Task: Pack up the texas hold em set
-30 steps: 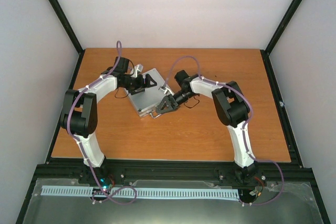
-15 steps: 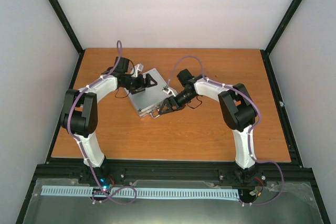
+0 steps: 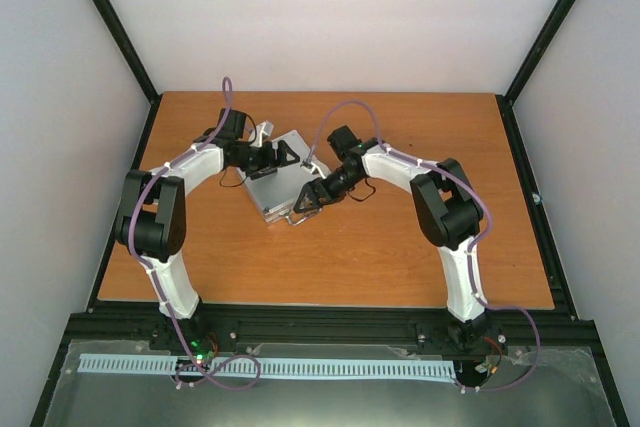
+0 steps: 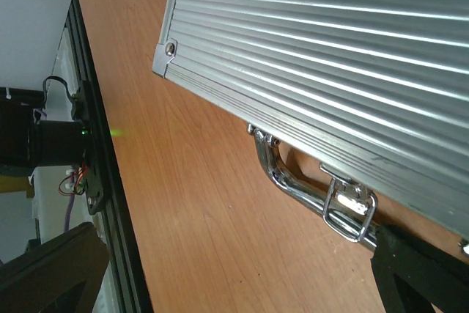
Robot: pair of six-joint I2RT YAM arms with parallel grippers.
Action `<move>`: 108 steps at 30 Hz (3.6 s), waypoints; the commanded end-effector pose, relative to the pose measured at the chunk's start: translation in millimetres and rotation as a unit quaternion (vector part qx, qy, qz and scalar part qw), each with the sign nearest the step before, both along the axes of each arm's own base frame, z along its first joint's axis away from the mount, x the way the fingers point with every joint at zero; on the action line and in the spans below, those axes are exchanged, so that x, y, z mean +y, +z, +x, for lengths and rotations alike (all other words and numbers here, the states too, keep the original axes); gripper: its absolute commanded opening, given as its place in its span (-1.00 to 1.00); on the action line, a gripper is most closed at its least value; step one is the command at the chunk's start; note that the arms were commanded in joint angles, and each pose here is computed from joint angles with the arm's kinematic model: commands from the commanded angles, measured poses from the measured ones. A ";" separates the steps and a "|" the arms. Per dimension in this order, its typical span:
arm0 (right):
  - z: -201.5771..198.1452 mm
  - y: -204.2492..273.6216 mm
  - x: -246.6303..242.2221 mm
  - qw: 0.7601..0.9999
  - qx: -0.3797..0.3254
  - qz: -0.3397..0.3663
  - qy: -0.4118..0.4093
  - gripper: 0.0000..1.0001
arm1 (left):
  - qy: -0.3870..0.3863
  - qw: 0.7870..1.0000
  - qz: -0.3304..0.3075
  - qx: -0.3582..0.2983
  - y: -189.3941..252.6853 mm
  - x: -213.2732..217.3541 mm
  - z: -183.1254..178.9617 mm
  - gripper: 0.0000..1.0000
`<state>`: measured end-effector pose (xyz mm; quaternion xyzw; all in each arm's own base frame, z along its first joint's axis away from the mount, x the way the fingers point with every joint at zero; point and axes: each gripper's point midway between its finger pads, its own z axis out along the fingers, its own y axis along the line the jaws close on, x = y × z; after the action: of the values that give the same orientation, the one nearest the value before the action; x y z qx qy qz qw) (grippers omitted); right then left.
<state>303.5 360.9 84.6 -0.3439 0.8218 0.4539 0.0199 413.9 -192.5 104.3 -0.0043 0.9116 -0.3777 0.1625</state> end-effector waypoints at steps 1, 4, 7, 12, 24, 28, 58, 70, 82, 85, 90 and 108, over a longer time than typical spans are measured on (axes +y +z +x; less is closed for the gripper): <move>-3.2 -11.5 7.3 1.000 0.005 -0.013 0.009 1.00 | 0.017 0.990 0.071 0.117 -75.0 20.8 -35.5 0.99; -8.6 -17.9 10.0 1.000 0.002 -0.026 0.015 1.00 | 0.016 0.990 0.072 0.117 -75.4 20.7 -35.0 0.99; -9.9 -26.5 11.2 0.999 -0.009 -0.047 0.016 1.00 | 0.015 0.990 0.073 0.118 -75.9 20.9 -35.6 0.99; -5.1 -39.6 14.2 0.995 -0.049 -0.089 0.012 1.00 | 0.013 0.990 0.074 0.119 -76.9 21.0 -36.9 0.99; -24.6 -61.8 25.1 0.995 -0.023 -0.091 0.035 1.00 | 0.009 0.990 0.076 0.118 -75.9 21.3 -37.6 0.99; -39.5 -59.1 31.4 0.997 0.021 -0.050 0.058 1.00 | 0.008 0.990 0.076 0.118 -76.4 21.5 -38.1 0.99; -65.2 -59.0 39.6 0.994 0.049 -0.024 0.099 1.00 | 0.005 0.990 0.079 0.118 -78.8 23.0 -40.8 0.99; -76.8 -18.1 30.7 0.966 0.183 0.133 0.127 1.00 | 0.004 0.990 0.078 0.118 -78.7 22.3 -39.9 0.99; -42.5 -15.1 20.5 0.986 0.120 0.091 0.075 1.00 | 0.004 0.990 0.080 0.117 -78.6 23.0 -40.4 0.99; -25.6 -8.4 9.2 0.995 0.077 0.043 0.045 1.00 | 0.004 0.990 0.080 0.116 -77.4 23.1 -40.1 0.99; -7.5 10.1 -6.7 0.999 0.005 -0.032 -0.001 1.00 | 0.005 0.990 0.079 0.113 -75.9 23.0 -38.6 1.00; 2.7 -11.0 25.0 0.965 -0.185 -0.180 -0.049 1.00 | 0.007 0.990 0.085 0.109 -73.8 24.9 -38.3 0.99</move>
<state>292.2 382.2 85.5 -0.3883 0.8787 0.2576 0.1039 425.4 -183.4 102.0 0.0091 0.9147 -0.3553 0.1922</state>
